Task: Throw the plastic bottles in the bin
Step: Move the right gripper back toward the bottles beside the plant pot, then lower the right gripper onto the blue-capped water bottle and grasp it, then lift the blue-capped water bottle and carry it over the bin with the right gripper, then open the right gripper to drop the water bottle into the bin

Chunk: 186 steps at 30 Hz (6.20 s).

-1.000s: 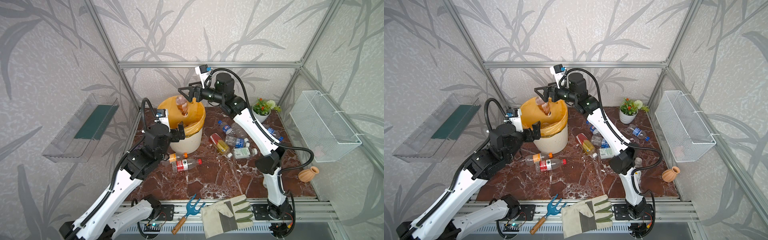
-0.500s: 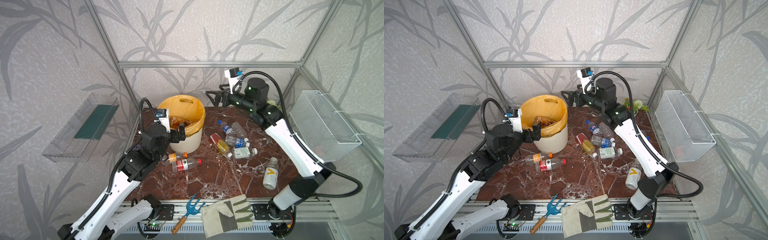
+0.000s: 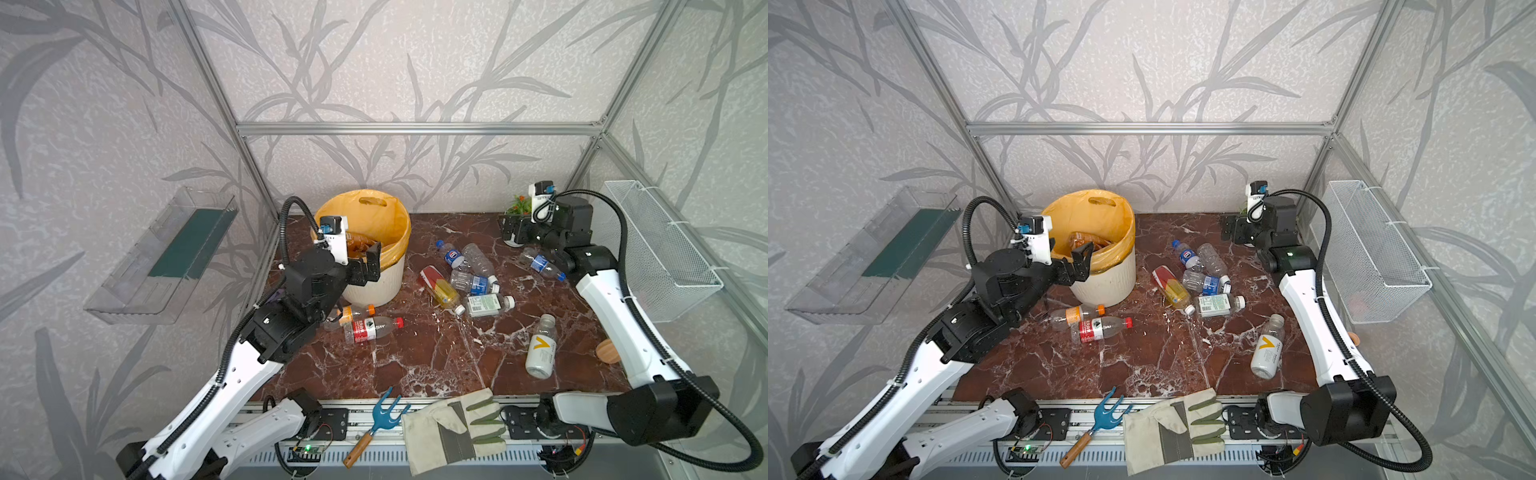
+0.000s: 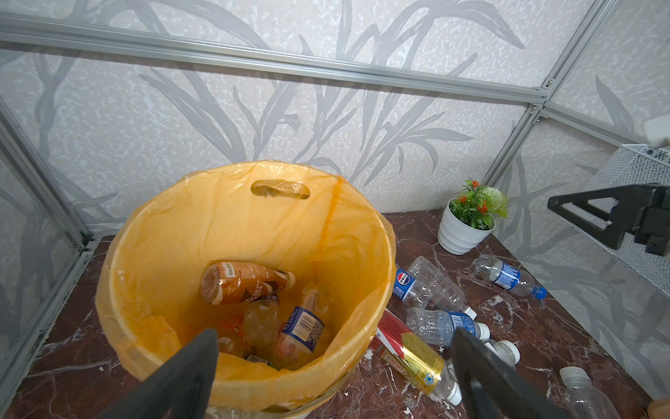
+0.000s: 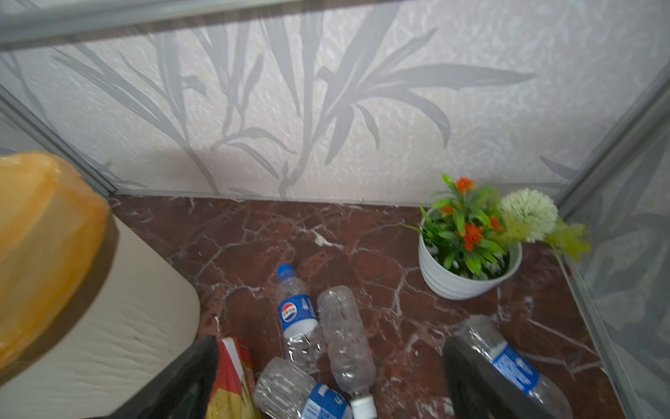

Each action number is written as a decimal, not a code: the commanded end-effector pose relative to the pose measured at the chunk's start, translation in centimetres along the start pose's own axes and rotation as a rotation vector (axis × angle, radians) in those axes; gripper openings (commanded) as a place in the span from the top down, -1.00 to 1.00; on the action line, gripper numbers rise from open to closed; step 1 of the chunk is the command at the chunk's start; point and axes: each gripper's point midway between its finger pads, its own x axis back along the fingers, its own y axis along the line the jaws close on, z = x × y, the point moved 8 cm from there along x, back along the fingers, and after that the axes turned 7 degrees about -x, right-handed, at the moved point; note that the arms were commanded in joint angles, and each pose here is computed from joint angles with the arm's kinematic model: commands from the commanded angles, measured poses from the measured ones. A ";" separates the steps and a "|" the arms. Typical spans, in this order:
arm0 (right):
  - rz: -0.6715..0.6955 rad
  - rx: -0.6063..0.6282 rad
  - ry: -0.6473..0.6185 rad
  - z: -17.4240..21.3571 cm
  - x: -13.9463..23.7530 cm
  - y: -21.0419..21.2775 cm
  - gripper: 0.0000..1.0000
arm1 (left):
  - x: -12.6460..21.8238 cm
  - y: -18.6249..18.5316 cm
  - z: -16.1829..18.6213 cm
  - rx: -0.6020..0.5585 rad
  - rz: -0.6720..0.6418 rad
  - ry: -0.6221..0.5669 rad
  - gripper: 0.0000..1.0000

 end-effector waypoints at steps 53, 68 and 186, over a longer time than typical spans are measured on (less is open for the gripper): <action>0.799 -1.680 -0.081 16.2 -13.6 -21.8 -0.99 | -2.3 -1.5 2.8 -0.097 0.002 0.080 -0.99; 0.816 -1.643 0.066 19.1 -14.2 -21.2 -0.55 | -1.7 -1.0 2.9 -0.113 -0.027 0.066 -0.99; -0.117 -0.527 -0.221 6.0 8.1 -2.1 -0.98 | 1.1 -1.2 1.7 -0.149 0.027 0.051 -0.88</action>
